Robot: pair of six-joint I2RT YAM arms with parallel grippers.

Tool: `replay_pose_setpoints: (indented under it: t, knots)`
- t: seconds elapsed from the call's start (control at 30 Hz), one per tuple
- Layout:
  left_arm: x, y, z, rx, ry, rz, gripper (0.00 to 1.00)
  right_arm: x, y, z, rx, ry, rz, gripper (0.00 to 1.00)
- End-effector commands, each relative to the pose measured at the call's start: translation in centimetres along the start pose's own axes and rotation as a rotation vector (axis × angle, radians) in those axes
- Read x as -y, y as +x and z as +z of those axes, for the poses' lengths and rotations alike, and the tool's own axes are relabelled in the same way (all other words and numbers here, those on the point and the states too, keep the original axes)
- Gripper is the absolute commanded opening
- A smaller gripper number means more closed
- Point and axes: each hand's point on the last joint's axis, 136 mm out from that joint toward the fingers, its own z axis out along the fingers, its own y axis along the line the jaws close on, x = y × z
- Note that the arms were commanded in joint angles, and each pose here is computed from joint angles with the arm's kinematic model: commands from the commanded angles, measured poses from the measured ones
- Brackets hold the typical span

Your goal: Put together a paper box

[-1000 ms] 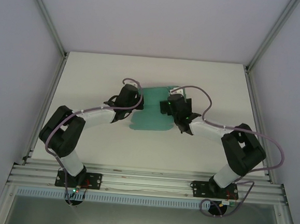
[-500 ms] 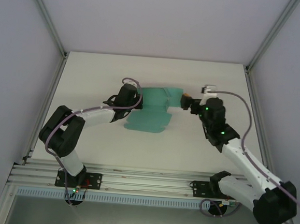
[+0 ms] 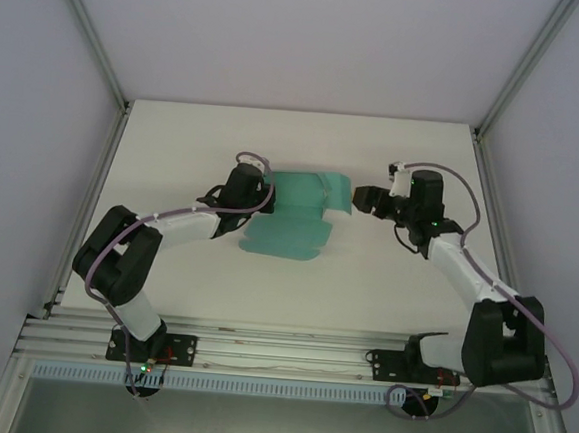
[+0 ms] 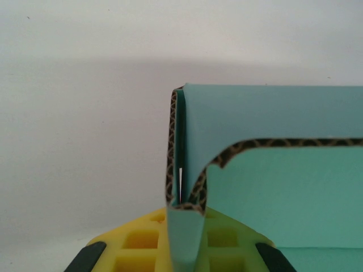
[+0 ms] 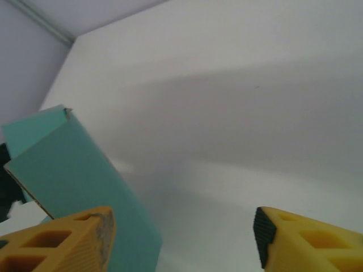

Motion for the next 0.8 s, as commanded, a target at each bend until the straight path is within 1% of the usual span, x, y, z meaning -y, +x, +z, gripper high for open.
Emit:
replay_pose_setpoints:
  t: [0.0,0.07,0.2,0.47,0.6,0.7,0.77]
  knots:
    - [1.1,-1.8,-1.1,0.061,0.057,0.016,0.00,-3.8,-0.6,0.0,-0.021,-0.188,-0.067,0.64]
    - [1.3,-1.9,-1.0,0.063,0.063,0.015,0.00,-5.1,0.0,0.4,-0.053,-0.255,-0.100,0.60]
    - [1.6,-1.9,-1.0,0.058,0.076,0.015,0.00,-7.1,1.0,1.2,-0.105,-0.319,-0.180,0.59]
    - [1.8,-2.0,-0.8,0.053,0.081,0.013,0.00,-7.5,0.8,3.6,-0.129,-0.268,-0.212,0.59]
    - [1.7,-1.9,-0.7,0.052,0.076,0.010,0.00,-7.4,1.4,5.5,-0.174,-0.237,-0.223,0.59]
    - [1.5,-2.0,-0.7,0.054,0.057,0.005,0.00,-7.1,1.8,6.9,-0.198,-0.192,-0.223,0.55]
    - [1.2,-2.0,-0.6,0.051,0.038,0.006,0.00,-6.9,2.0,7.7,-0.202,-0.141,-0.236,0.55]
